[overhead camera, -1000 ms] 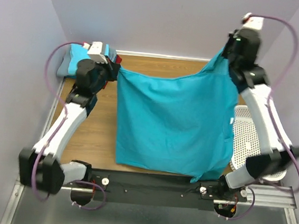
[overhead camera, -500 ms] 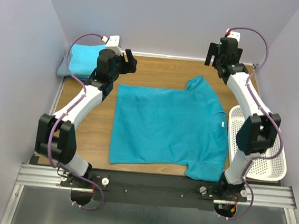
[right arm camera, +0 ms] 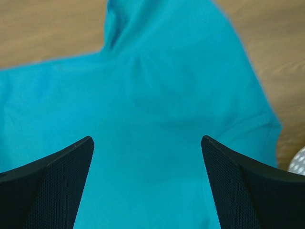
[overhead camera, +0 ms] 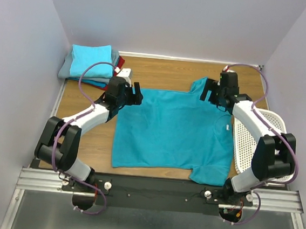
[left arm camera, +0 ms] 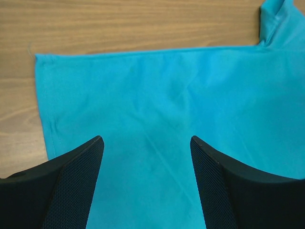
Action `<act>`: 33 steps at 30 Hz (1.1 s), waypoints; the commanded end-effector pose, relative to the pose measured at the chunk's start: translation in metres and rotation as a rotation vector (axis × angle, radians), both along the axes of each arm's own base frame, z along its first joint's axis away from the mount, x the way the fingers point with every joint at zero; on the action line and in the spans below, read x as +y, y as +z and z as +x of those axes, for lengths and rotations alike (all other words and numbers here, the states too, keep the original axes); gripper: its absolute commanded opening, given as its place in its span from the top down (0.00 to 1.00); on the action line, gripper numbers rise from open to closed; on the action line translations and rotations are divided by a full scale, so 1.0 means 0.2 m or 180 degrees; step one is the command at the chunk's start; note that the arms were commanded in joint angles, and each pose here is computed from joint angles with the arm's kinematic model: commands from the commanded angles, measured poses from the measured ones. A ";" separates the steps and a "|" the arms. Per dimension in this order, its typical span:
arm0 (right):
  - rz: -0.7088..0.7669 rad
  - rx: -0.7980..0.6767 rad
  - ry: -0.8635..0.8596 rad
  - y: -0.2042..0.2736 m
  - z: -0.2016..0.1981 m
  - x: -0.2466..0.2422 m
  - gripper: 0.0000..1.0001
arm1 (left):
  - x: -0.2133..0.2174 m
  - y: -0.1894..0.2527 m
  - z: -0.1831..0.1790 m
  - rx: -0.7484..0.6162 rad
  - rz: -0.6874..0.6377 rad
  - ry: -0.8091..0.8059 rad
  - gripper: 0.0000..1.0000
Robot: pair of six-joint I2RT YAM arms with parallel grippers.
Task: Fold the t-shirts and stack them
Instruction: Flatten the tshirt out
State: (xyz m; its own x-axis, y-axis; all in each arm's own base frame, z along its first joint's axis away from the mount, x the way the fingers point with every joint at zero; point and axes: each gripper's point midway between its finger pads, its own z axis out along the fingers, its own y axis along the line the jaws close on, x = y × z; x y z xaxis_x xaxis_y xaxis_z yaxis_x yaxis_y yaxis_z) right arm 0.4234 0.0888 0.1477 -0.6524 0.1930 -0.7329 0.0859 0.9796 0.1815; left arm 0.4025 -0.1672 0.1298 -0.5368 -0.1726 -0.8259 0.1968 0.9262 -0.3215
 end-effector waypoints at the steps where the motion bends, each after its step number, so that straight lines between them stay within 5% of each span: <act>1: 0.0283 0.0191 0.0083 -0.10 -0.12 0.09 0.00 | -0.05 -0.04 -0.04 0.0071 -0.0071 -0.0188 0.20; 11: 0.0325 0.0636 0.0023 -0.40 -0.25 0.09 0.00 | -0.10 -0.28 -0.08 0.0470 -0.0020 -0.0386 0.25; 33: 0.0256 0.1095 -0.0068 -0.71 -0.11 0.13 0.00 | -0.05 -0.67 -0.03 0.1245 0.0471 -0.0192 0.27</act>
State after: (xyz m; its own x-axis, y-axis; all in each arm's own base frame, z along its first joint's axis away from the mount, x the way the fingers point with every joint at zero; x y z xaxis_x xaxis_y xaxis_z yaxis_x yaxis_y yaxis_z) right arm 0.4009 0.1095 0.0287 -0.8239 0.2474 -0.5099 0.1559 0.9639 0.2158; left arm 0.4177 -0.1922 0.0352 -0.7376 -0.0761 -0.6709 0.1932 0.9283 -0.3176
